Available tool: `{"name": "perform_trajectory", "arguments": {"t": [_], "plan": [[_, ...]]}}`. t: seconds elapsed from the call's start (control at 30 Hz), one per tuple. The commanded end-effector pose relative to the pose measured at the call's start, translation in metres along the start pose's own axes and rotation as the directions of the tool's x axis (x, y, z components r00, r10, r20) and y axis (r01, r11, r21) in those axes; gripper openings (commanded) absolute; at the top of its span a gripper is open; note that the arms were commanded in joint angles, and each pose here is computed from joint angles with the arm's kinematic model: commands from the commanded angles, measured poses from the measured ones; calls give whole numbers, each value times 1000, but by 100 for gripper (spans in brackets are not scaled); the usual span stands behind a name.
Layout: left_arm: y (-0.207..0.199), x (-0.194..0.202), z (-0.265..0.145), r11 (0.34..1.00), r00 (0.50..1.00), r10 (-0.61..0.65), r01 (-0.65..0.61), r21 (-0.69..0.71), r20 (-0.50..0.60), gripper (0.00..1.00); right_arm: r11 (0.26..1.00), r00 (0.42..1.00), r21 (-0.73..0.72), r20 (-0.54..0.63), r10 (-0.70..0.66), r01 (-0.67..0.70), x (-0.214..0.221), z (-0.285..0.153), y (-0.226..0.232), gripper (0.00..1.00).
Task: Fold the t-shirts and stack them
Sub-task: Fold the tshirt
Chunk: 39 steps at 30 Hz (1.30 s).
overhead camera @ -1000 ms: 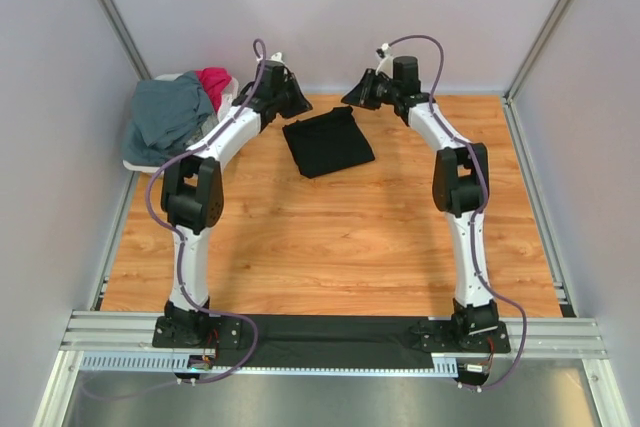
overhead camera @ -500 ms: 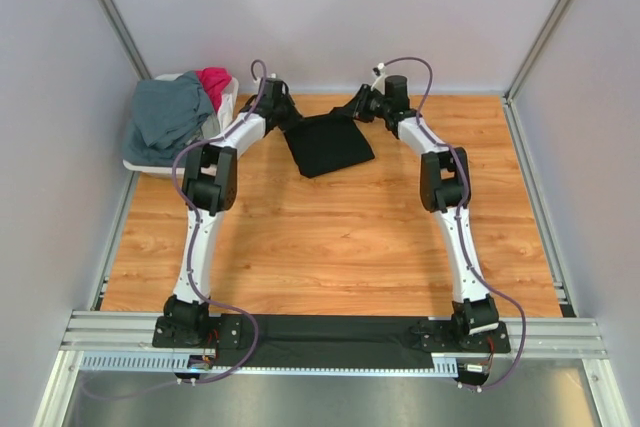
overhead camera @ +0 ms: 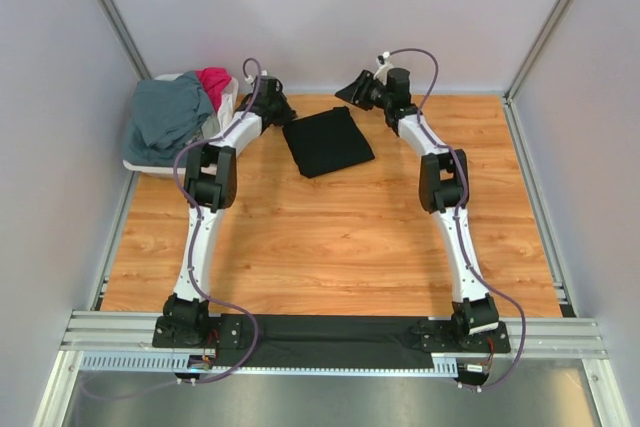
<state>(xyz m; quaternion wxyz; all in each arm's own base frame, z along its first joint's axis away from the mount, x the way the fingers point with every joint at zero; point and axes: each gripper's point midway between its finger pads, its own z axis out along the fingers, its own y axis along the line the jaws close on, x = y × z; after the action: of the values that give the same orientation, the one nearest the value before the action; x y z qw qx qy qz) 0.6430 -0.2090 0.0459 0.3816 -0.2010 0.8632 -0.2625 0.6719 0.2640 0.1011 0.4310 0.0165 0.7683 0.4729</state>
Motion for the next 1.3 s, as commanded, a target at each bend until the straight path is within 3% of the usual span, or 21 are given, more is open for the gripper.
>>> {"name": "perform_trajectory", "arguments": {"t": [0.0, 0.17, 0.37, 0.57, 0.77, 0.93, 1.27], "plan": [[-19, -37, -10, 997, 993, 75, -78, 25, 91, 0, 993, 995, -89, 71, -70, 76, -51, -17, 56, 48], [-74, -81, -64, 974, 970, 172, -194, 120, 172, 0, 991, 993, -65, 43, -112, 115, -60, -38, 81, 47], [-103, -83, -116, 948, 949, 236, -272, 167, 210, 0, 995, 993, -17, -70, -95, 95, -23, -48, 69, 42], [-112, -30, -116, 942, 971, 220, -238, 239, 99, 0, 992, 982, 101, -181, -50, 69, 11, -63, 45, 33], [-127, 32, -130, 927, 969, 245, -225, 299, -31, 0, 977, 962, 212, -271, 34, 25, 63, -109, 31, 21], [-108, 75, -150, 934, 956, 264, -222, 279, -124, 0, 950, 934, 313, -342, 103, 10, 116, -152, 15, 20], [-53, 128, -184, 951, 920, 295, -257, 169, -257, 0, 949, 902, 315, -417, 110, 30, 176, -194, 58, 17]]}}
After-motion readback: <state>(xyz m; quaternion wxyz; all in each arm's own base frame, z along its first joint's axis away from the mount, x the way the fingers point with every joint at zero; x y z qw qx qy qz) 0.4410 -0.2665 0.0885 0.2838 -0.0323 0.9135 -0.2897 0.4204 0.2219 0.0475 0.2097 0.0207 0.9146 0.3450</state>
